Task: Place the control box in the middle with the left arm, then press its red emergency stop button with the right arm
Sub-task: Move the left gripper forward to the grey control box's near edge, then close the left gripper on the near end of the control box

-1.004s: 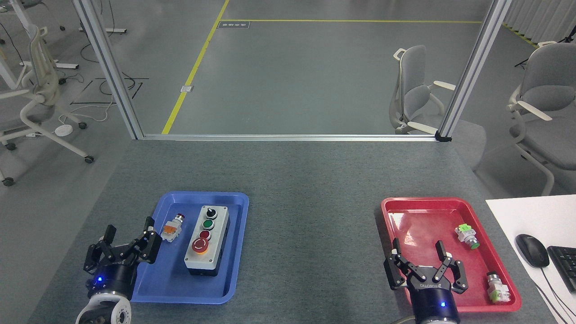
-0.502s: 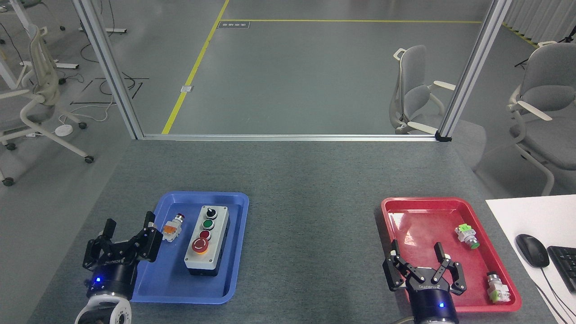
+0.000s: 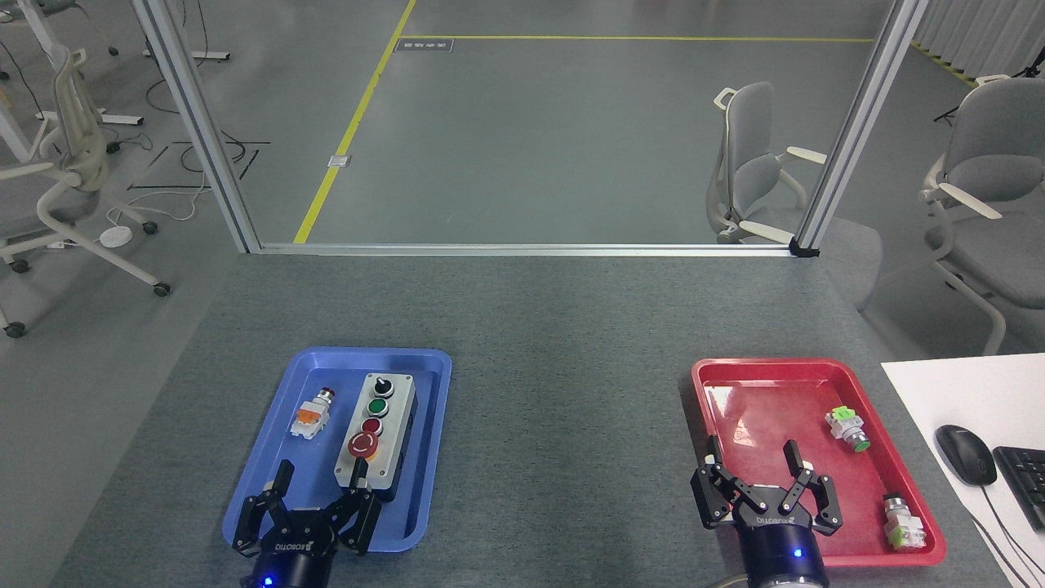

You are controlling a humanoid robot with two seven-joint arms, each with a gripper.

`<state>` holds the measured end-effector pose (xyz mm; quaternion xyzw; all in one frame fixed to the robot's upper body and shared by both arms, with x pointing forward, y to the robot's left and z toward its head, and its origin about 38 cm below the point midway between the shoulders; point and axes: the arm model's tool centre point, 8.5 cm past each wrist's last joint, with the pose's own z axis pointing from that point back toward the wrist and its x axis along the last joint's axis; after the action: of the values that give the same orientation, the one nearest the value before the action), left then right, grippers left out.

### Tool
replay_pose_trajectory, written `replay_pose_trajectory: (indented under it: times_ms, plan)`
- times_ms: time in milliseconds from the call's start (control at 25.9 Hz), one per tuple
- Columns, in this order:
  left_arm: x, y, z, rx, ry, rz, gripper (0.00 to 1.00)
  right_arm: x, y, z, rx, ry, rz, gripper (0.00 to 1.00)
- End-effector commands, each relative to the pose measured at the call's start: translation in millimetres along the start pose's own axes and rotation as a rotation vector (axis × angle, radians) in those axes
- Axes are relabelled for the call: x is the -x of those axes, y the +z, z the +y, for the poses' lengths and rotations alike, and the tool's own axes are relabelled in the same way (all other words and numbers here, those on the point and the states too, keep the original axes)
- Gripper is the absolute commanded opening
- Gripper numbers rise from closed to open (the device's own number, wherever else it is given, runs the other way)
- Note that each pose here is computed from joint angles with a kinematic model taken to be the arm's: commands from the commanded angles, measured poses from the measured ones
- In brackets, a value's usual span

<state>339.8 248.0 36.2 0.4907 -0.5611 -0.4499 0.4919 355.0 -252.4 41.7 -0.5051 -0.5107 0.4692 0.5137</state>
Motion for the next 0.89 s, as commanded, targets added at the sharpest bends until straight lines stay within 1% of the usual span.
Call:
replay_pose_trajectory:
  times_ms: [0, 77, 155, 270, 425, 541, 773, 850]
  plan:
    - [-15.1, 3.4, -12.8, 0.030, -0.027, -0.002, 0.99, -0.6, -0.4, -2.5, 0.008, 0.002, 0.000, 0.99]
    - [-19.9, 3.2, -25.0, 0.063, -0.021, -0.003, 0.99, -0.2, -0.7, -4.2, 0.012, 0.002, 0.001, 0.99]
    - [-19.1, -4.2, -30.4, 0.083, -0.022, 0.002, 0.99, -0.2, 0.4, -3.5, 0.014, 0.002, 0.000, 0.99]
    - [-17.7, -8.9, -45.6, 0.129, -0.030, 0.006, 0.99, -0.5, 2.6, -1.8, 0.012, 0.002, -0.002, 0.99]
    - [-15.8, -17.6, -58.5, 0.167, -0.034, 0.022, 0.99, -1.1, 3.1, -1.1, 0.011, 0.000, 0.001, 0.99]
    - [-12.8, -28.0, -59.4, 0.171, -0.041, 0.035, 0.99, -1.5, 4.2, 0.0, 0.008, 0.000, 0.000, 0.99]
    - [-10.4, -38.2, -61.4, 0.181, -0.046, 0.040, 0.99, 1.3, 10.2, 10.4, -0.024, -0.001, 0.010, 0.99]
    - [-11.6, -41.7, -61.0, 0.181, -0.043, 0.040, 0.99, 1.4, 10.2, 10.4, -0.024, 0.000, 0.011, 0.99]
